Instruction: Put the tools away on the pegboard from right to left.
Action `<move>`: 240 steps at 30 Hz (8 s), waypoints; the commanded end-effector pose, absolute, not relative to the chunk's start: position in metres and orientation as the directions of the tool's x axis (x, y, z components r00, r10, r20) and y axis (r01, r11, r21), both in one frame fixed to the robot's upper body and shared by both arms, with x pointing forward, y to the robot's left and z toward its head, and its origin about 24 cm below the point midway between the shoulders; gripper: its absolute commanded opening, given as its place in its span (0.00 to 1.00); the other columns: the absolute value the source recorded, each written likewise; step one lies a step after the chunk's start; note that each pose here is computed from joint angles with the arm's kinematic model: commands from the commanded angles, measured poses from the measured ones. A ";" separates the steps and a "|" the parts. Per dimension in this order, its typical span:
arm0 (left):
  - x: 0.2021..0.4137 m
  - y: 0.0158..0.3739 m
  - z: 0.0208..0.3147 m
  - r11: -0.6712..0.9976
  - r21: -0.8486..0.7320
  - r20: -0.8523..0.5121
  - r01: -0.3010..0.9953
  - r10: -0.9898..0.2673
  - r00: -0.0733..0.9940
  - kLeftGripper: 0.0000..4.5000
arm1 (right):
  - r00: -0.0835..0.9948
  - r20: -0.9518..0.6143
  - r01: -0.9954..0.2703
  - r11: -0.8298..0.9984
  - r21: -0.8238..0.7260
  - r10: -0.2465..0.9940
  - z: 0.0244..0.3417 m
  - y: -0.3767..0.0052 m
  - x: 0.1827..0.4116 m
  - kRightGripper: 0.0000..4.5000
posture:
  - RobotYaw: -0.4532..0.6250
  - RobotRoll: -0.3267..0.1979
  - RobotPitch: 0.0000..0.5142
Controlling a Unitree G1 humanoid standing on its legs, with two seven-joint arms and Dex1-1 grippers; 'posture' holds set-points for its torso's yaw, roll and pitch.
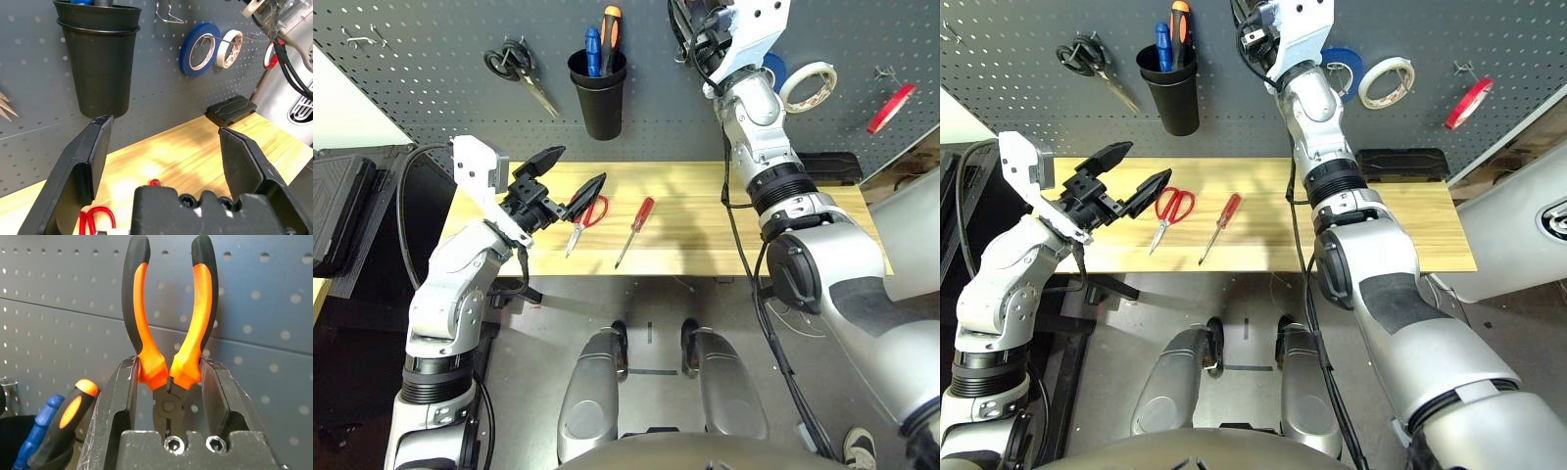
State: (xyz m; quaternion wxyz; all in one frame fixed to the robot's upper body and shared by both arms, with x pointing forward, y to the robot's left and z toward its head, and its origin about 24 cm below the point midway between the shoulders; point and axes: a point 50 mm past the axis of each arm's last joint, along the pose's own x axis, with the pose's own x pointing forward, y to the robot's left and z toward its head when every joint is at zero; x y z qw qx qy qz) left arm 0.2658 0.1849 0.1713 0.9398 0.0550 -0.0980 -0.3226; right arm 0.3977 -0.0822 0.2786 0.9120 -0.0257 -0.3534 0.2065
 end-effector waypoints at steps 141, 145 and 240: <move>0.337 0.083 0.062 0.822 0.148 -0.514 0.550 -0.411 0.753 1.00 | 0.328 -0.281 -0.944 0.301 -0.136 0.902 0.095 -0.237 0.273 0.99 | 0.37 0.62 0.68; 0.338 0.078 0.059 0.825 0.133 -0.521 0.550 -0.414 0.747 1.00 | 0.328 -0.277 -0.944 0.303 -0.130 0.903 0.095 -0.235 0.271 0.99 | 0.36 0.62 0.69; 0.294 0.123 0.277 0.952 0.045 0.473 0.303 -0.288 0.833 0.18 | 0.392 -0.275 -0.915 0.339 -0.219 0.878 0.113 -0.246 0.321 1.00 | 0.49 0.62 0.41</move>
